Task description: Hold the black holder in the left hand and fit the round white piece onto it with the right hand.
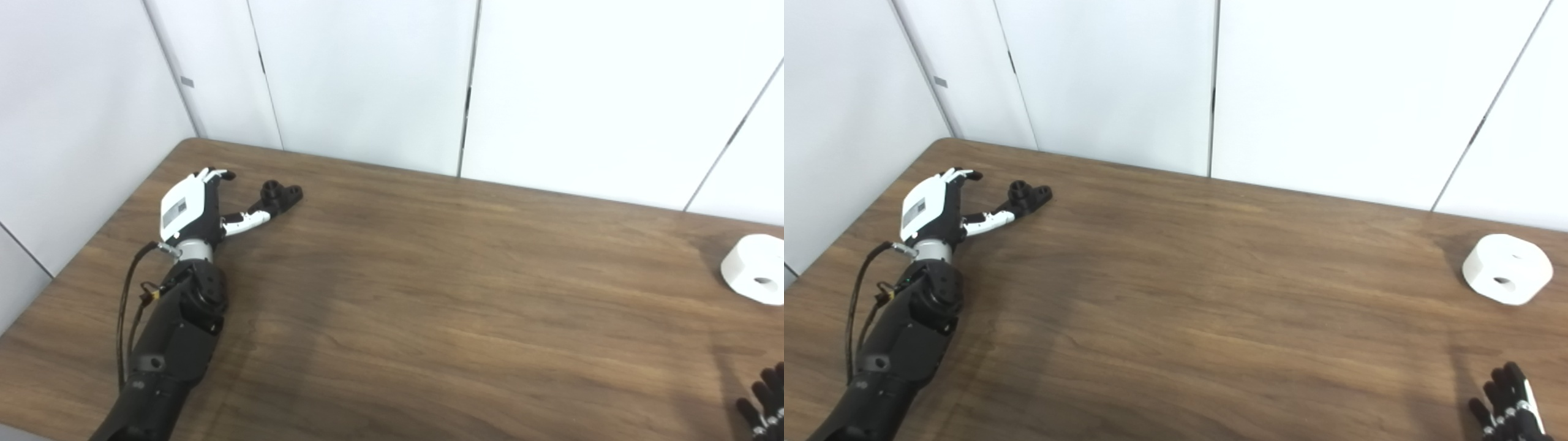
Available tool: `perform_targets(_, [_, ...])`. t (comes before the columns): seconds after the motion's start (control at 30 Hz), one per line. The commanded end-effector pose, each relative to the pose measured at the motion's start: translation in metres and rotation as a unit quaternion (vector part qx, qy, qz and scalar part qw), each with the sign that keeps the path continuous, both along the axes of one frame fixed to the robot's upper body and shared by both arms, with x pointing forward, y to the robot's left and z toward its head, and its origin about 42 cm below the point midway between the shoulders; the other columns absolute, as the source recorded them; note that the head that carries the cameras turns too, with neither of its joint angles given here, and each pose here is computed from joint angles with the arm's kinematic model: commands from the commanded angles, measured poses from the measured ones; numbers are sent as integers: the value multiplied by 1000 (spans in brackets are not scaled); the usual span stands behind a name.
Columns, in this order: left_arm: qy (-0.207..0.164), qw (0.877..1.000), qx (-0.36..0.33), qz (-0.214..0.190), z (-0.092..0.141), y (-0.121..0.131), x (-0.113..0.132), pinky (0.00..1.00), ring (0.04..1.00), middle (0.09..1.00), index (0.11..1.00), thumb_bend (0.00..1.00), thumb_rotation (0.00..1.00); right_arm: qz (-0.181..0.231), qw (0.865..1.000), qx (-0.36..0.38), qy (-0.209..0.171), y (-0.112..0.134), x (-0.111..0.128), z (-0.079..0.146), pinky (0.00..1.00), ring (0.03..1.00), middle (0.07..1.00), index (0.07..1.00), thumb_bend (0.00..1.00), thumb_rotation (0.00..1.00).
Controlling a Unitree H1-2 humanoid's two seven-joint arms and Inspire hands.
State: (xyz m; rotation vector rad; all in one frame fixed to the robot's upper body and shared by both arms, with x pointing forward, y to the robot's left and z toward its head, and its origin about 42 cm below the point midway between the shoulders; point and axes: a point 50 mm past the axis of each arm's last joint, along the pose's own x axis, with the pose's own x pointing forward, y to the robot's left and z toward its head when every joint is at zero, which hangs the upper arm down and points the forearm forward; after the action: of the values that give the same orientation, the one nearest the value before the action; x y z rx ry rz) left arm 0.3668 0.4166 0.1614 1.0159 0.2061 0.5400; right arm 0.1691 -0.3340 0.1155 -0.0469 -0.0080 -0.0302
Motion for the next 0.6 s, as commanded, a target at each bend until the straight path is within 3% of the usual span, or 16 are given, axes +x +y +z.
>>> perform_targets(0.0, [-30, 999, 16, 1, 28, 6, 15, 1000, 980, 934, 799, 934, 423, -4, 999, -3, 36, -3, -11, -9, 1000, 1000, 1000, 1000, 659, 1000])
perform_targets(0.57, [-2, 1000, 10, -18, 22, 7, 36, 1000, 971, 922, 759, 952, 414, -7, 999, -5, 35, -1, -9, -10, 1000, 1000, 1000, 1000, 617, 1000])
